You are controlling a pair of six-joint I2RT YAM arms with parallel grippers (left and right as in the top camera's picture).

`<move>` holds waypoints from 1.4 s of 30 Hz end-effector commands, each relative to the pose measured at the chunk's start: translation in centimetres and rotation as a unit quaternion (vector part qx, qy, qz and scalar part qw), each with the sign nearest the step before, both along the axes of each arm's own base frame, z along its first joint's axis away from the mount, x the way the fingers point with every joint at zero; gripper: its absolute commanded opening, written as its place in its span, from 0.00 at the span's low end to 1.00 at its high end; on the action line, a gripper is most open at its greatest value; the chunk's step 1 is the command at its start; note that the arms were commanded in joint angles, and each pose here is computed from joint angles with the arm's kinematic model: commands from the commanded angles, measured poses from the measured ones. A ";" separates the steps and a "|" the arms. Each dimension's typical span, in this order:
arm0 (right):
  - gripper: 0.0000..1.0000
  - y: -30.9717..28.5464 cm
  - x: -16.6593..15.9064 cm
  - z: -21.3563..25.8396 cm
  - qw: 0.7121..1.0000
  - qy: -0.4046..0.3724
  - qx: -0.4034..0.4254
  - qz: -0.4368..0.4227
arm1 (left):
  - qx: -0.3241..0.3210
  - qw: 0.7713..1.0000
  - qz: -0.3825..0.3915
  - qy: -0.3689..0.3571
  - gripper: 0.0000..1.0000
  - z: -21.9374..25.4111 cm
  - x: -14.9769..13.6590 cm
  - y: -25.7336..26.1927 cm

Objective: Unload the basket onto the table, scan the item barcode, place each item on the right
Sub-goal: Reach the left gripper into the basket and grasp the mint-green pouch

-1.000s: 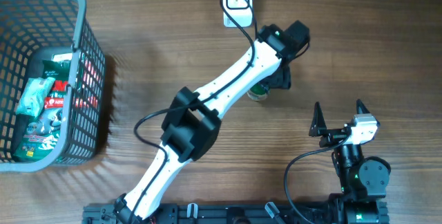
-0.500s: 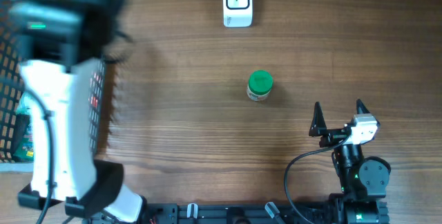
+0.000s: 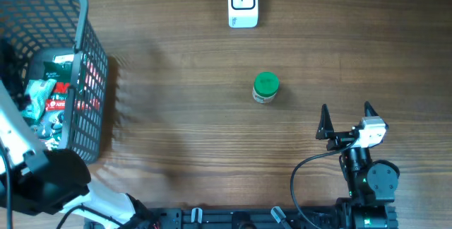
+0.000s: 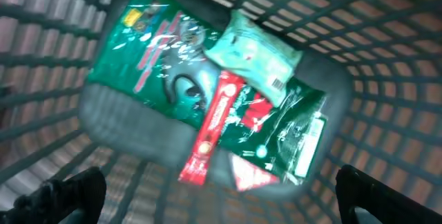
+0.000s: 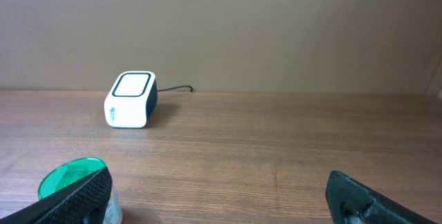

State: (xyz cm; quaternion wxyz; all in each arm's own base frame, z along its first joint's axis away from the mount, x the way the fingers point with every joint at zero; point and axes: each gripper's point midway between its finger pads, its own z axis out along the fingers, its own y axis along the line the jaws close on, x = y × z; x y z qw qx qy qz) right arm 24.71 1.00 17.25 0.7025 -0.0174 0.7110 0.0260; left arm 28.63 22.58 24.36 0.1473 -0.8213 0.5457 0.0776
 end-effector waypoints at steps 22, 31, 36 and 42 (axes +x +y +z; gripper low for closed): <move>1.00 -0.4 0.0 0.1 1.000 -0.001 0.008 -0.009 | 0.065 0.990 -0.095 0.077 1.00 -17.4 -0.3 6.2; 1.00 -0.4 0.0 0.1 1.000 -0.001 0.008 -0.009 | 0.010 0.987 -0.150 0.053 0.99 -23.2 2.0 6.5; 1.00 -0.4 0.0 0.1 1.000 -0.001 0.008 -0.009 | 0.019 0.980 -0.185 0.071 0.63 -23.8 2.7 6.2; 1.00 -0.4 0.0 0.1 1.000 -0.001 0.008 -0.009 | 0.024 0.980 -0.184 0.072 0.04 -22.5 2.4 6.1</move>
